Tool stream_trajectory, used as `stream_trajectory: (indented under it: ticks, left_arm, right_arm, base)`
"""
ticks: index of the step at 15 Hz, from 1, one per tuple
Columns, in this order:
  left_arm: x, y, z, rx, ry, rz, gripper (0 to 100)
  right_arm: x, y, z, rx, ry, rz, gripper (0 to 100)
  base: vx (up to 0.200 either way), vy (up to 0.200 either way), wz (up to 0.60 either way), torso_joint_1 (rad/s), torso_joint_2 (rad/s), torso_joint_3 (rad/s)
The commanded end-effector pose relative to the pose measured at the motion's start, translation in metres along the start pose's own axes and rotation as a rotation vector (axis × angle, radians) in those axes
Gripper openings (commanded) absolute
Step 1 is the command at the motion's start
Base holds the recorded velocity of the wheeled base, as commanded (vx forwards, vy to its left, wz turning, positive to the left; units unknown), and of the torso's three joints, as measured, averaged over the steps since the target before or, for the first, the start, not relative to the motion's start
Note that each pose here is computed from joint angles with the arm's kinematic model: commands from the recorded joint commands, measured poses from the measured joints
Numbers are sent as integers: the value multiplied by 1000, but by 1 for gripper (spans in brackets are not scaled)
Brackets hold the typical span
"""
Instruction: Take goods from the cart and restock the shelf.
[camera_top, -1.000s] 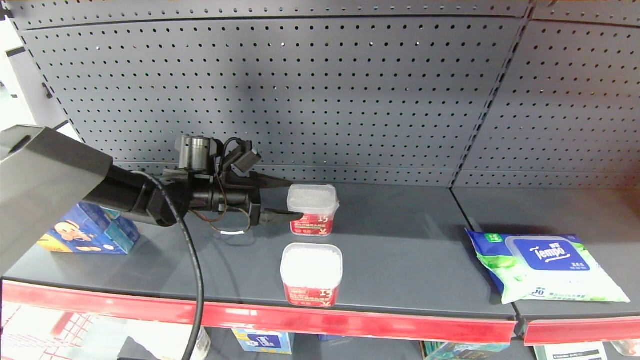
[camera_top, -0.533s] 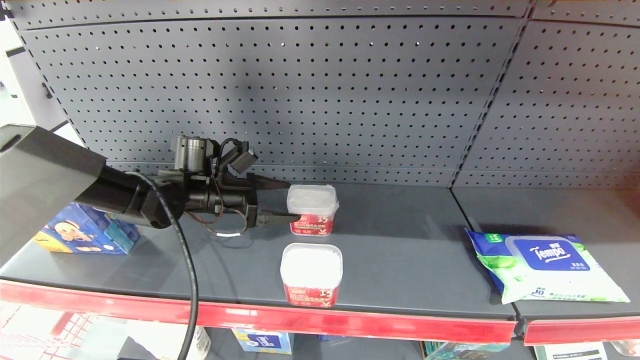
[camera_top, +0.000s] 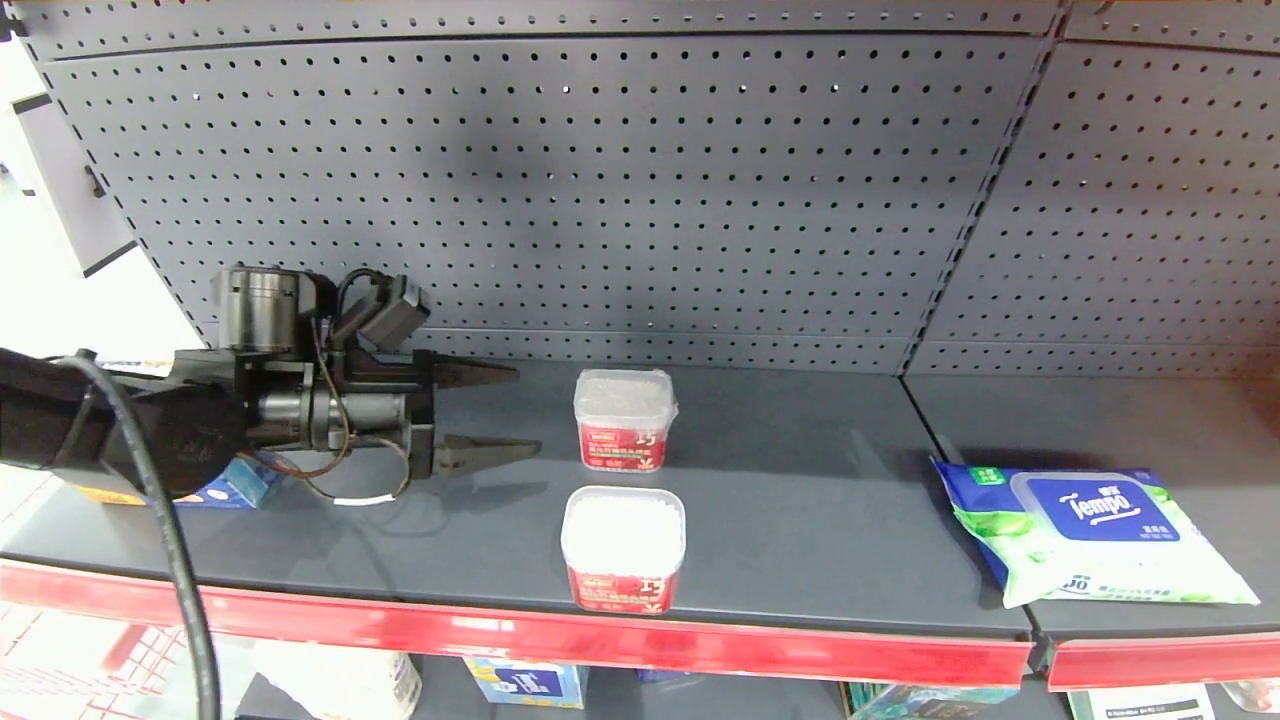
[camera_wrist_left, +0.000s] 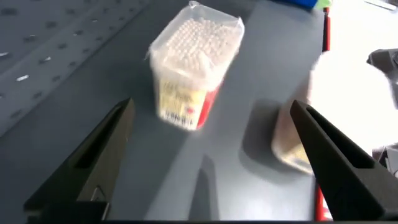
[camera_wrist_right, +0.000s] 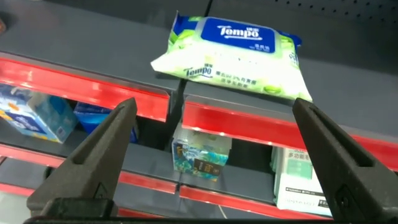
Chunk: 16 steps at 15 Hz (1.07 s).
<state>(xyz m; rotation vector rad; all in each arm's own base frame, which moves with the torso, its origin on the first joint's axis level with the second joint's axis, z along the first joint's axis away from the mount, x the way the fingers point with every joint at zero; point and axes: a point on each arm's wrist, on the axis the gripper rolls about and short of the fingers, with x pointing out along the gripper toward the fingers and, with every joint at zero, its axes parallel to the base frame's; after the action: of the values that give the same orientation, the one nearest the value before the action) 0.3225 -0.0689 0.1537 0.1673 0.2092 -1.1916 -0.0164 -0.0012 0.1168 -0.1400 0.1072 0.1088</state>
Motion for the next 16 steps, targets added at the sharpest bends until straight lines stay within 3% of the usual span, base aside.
stream_trajectory:
  ticks: [1, 3, 4, 5, 6, 7, 8, 9, 10, 11, 12, 13, 16]
  left_arm:
    - [-51, -34, 26, 71, -4, 201, 100]
    - [-73, -57, 35, 101, 44, 427, 100]
    - [-98, -78, 45, 114, 87, 721, 100]
    - [-109, -88, 51, 97, 115, 938, 100]
    - [-116, -98, 56, 54, 103, 1099, 100]
    - [-120, -115, 56, -8, 49, 1158, 100]
    - [-126, -136, 55, -26, 24, 1218, 100]
    - [-126, -137, 54, -26, 26, 1221, 100]
    - [-136, -166, 44, -40, 63, 1230, 100]
    - [-150, -192, 35, -73, 154, 1206, 100]
    - [-155, -203, 28, -90, 208, 1198, 100]
    - [-157, -205, 25, -74, 231, 1200, 100]
    - [-156, -203, 27, -59, 226, 1229, 100]
  right_arm:
    - [32, -9, 60, 3, 118, 2, 100]
    - [56, -13, 86, 0, 174, -7, 100]
    - [71, -15, 93, -3, 219, -24, 100]
    - [79, -16, 95, -6, 250, -30, 100]
    - [84, -16, 95, -16, 270, -40, 100]
    - [85, -16, 91, -35, 289, -62, 100]
    - [88, -16, 88, -57, 315, -70, 100]
    - [89, -16, 88, -58, 316, -69, 100]
    - [99, -16, 90, -54, 346, -55, 100]
    - [110, -16, 97, -44, 357, -38, 100]
    - [119, -14, 99, -31, 369, -22, 100]
    - [126, -11, 104, -11, 373, 6, 100]
    - [148, 7, 106, -14, 421, 109, 100]
  base:
    - [0, 0, 0, 0, 0, 0]
    - [0, 0, 0, 0, 0, 0]
    - [0, 0, 0, 0, 0, 0]
    - [0, 0, 0, 0, 0, 0]
    - [0, 0, 0, 0, 0, 0]
    - [0, 0, 0, 0, 0, 0]
    - [0, 0, 0, 0, 0, 0]
    - [0, 0, 0, 0, 0, 0]
    - [0, 0, 0, 0, 0, 0]
    - [0, 0, 0, 0, 0, 0]
    - [0, 0, 0, 0, 0, 0]
    - [0, 0, 0, 0, 0, 0]
    - [0, 0, 0, 0, 0, 0]
